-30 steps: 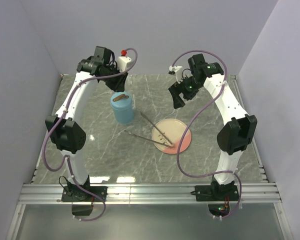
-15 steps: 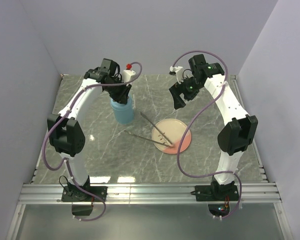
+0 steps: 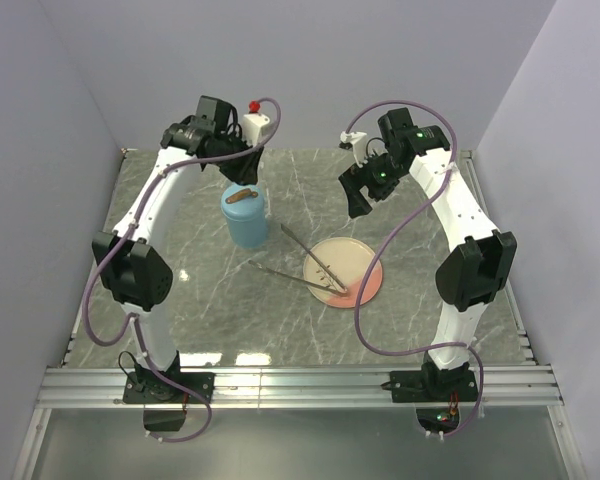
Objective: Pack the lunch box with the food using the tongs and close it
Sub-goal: Put the lid back on the lunch box
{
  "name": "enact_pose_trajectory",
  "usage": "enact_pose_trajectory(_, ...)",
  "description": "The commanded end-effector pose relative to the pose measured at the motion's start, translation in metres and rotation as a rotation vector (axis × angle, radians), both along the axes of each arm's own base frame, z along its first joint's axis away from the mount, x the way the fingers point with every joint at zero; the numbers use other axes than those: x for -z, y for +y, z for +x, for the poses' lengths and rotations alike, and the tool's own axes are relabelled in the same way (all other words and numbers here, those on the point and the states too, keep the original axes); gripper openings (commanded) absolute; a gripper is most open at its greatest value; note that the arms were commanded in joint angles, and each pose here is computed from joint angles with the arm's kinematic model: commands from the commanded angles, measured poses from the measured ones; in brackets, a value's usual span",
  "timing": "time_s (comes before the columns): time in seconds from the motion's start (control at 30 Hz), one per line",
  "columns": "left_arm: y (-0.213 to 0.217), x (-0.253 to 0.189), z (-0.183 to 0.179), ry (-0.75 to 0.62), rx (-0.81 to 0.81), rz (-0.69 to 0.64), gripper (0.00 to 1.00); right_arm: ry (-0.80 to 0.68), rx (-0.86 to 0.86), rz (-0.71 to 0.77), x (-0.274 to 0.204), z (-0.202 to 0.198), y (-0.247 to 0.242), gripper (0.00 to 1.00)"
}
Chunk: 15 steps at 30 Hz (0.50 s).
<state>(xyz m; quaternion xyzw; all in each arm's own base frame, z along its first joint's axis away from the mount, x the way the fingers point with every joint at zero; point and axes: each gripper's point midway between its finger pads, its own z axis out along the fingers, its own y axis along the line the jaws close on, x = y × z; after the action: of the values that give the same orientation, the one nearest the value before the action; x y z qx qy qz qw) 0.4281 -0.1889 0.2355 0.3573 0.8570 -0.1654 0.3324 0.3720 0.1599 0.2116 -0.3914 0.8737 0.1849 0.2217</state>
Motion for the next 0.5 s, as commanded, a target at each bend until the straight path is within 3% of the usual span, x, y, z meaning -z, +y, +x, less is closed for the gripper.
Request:
enact_pose_trajectory(0.0,-0.003,-0.064,0.011,-0.169,-0.054,-0.078,0.33,-0.051,0.011,0.019,-0.021,-0.003,-0.003,0.96)
enact_pose_trajectory(0.47,0.013,0.041,0.012,0.079,-0.105,0.094,0.33,-0.046,0.013,0.025,-0.021,-0.004,-0.003,0.95)
